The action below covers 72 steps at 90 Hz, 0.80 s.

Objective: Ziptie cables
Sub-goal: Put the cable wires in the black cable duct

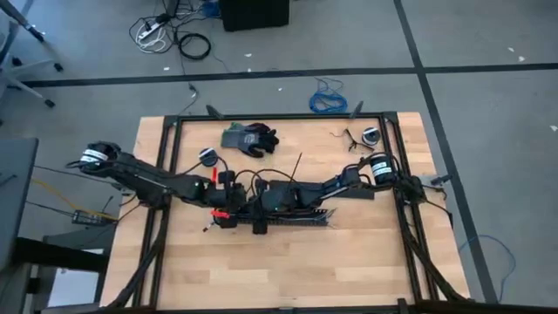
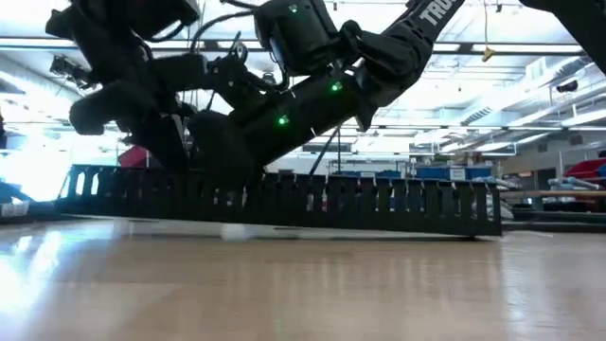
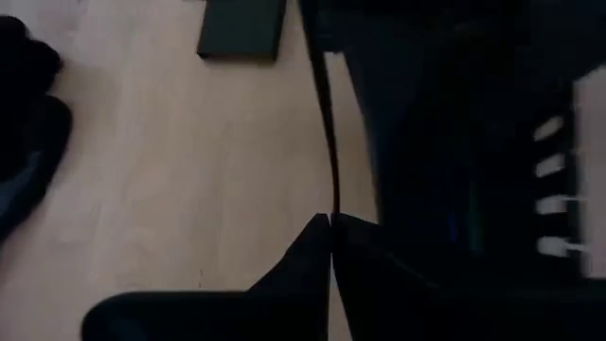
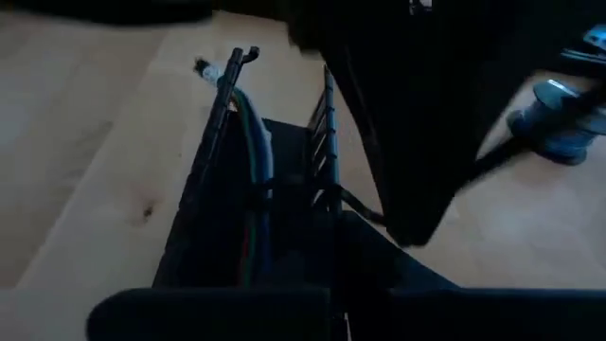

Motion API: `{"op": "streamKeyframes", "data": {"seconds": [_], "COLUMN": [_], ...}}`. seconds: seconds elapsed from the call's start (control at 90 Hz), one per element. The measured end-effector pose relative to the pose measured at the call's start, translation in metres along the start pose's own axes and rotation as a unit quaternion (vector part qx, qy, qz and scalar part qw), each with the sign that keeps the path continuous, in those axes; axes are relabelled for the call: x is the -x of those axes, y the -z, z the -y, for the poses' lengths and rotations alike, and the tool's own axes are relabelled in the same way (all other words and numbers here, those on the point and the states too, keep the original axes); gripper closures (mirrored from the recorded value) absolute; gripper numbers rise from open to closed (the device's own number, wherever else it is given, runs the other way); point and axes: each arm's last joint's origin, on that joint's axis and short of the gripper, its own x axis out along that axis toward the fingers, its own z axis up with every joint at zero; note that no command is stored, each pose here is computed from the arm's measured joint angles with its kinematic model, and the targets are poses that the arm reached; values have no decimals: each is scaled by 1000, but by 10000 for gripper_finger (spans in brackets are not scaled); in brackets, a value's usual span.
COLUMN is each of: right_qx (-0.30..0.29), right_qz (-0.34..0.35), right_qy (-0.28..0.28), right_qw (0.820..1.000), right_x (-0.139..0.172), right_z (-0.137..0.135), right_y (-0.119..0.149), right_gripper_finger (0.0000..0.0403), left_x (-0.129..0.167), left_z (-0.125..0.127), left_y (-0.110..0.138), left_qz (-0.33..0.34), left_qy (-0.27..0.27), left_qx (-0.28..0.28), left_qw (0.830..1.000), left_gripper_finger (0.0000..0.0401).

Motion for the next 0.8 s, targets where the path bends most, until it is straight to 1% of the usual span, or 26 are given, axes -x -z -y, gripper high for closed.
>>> {"op": "streamKeyframes", "data": {"seconds": [0.178,0.267,0.367,0.611,0.8], "right_qx": [7,9,3,-1,-5], "right_qz": [-7,-15,-17,-26,-24], "right_qy": [-1,3,11,19,21], "right_qw": [1000,1000,1000,999,999], "right_x": [0,0,0,-1,-1], "right_z": [-1,-2,0,6,7], "right_y": [1,3,3,4,4], "right_gripper_finger": [403,403,402,402,402], "left_x": [-21,-24,-16,7,9], "left_z": [10,12,13,7,7], "left_y": [4,5,4,-5,-4], "left_qz": [-34,-34,-13,32,28], "left_qy": [5,-3,-39,-34,-34], "left_qx": [-15,-21,-29,-10,-11], "left_qw": [999,999,999,999,999], "left_gripper_finger": [401,401,401,401,401]}}
